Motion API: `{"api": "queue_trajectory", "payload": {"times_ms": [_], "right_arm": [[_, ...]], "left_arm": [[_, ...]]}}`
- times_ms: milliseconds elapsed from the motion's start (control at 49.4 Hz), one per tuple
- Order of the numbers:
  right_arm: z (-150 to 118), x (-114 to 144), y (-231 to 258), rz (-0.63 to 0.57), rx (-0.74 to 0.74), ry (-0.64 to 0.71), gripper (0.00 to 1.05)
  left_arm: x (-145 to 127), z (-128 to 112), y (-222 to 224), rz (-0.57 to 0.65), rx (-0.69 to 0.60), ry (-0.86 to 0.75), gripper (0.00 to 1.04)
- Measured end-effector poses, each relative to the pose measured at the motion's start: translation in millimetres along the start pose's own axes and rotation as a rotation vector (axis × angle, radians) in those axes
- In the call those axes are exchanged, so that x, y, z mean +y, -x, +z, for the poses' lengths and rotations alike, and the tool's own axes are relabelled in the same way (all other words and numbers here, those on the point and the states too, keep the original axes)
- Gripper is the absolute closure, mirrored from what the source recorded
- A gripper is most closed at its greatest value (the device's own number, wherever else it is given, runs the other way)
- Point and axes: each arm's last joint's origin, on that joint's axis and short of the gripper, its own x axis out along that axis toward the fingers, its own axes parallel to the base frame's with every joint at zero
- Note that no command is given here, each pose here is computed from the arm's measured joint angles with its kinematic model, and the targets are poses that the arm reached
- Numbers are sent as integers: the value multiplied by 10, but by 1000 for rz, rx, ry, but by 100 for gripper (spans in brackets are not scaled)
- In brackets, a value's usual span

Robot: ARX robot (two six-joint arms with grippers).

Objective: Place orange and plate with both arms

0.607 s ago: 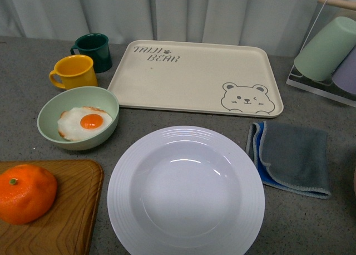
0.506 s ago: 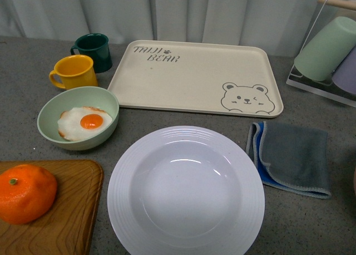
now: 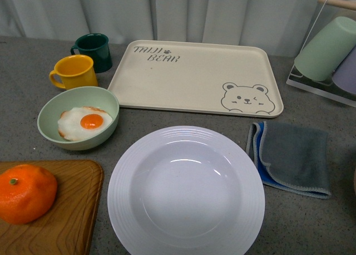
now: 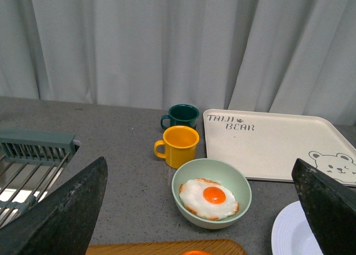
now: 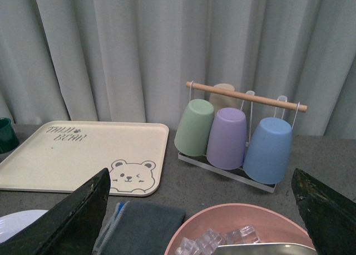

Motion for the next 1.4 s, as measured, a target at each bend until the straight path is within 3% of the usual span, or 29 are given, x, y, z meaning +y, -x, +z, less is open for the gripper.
{"api": "queue_trajectory", "payload": {"times_ms": [567,607,688,769,1396], "right_arm": [[0,0,0,0,0,0,9],[0,0,0,0,0,0,9],[0,0,0,1,0,0,9],[1,0,1,0,-1,0,9],[1,0,1,0,-2,0,9]], "left_arm": [[0,0,0,0,0,0,7],[1,-14,-5,-7,36,7,7],[-1,-63,-39,-42,284,53,7],[-2,-133,-111,-46,408,87,7],[-117,-158,-845,-92,821,89,7]]}}
